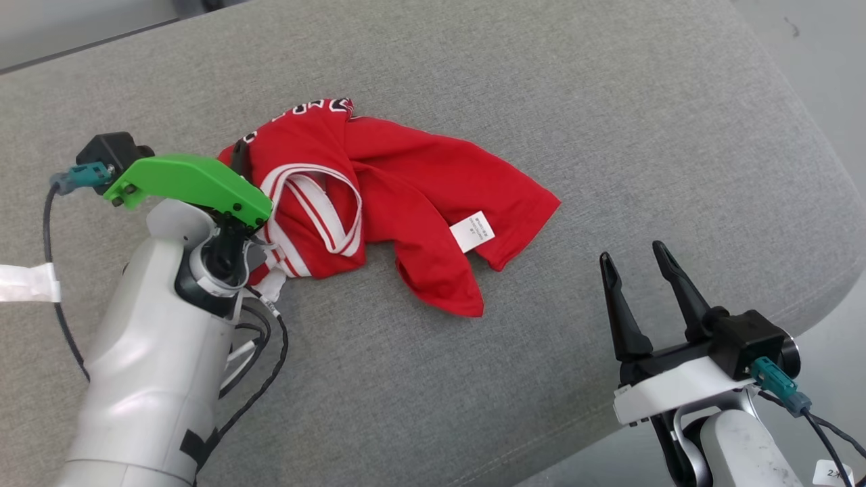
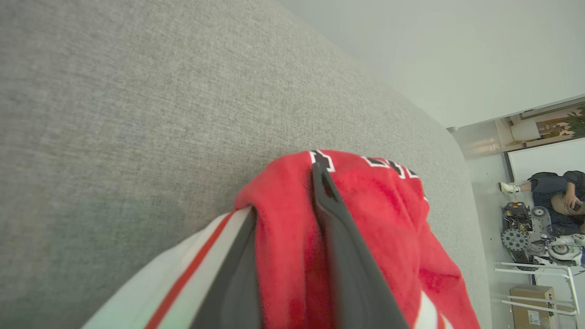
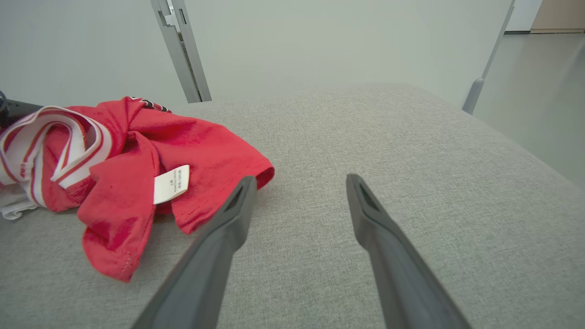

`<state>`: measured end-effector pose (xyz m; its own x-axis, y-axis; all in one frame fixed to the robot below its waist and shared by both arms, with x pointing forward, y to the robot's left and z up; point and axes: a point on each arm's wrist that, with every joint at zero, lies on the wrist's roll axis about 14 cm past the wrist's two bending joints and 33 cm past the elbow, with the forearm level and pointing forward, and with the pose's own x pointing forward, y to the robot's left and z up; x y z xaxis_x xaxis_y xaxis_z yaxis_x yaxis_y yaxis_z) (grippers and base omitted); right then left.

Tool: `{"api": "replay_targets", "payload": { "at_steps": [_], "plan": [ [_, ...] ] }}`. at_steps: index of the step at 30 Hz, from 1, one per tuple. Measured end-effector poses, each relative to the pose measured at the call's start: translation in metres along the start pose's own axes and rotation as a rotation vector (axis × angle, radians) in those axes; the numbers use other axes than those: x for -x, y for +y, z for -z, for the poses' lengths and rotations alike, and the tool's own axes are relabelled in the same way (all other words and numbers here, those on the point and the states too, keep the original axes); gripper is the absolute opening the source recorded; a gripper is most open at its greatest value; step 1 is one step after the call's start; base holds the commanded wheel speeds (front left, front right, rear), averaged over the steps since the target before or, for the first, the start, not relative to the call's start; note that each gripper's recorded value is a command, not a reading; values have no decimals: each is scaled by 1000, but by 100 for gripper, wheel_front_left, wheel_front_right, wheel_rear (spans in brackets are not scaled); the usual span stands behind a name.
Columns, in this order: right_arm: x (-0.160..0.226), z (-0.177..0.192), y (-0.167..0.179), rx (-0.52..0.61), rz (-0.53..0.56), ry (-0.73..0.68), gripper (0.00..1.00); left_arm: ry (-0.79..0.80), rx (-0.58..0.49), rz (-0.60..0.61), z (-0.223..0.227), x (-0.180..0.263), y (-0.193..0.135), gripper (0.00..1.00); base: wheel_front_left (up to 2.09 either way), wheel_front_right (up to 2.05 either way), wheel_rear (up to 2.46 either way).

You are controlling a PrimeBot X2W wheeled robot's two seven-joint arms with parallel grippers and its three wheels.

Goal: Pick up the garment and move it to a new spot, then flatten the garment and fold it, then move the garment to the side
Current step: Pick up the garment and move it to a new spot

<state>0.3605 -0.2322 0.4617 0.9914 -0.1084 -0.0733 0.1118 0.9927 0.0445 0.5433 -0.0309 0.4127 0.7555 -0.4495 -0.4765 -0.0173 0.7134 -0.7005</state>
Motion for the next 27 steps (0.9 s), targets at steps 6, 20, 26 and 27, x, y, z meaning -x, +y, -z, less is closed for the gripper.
{"api": "replay_targets", "payload": {
  "at_steps": [6,20,26,27],
  "plan": [
    [-2,-1,6,17,-21,-5,100,-152,-107,49,-13,3,-6,100,0,0,0],
    [14,-18,8,57,-38,-67,100,-584,-446,135,-61,120,-14,100,0,0,0],
    [16,-21,20,80,-84,-80,100,-676,-526,43,-44,185,17,100,0,0,0],
    [16,-21,21,82,-91,-79,100,-680,-539,28,-40,193,21,100,0,0,0]
  ]
}}
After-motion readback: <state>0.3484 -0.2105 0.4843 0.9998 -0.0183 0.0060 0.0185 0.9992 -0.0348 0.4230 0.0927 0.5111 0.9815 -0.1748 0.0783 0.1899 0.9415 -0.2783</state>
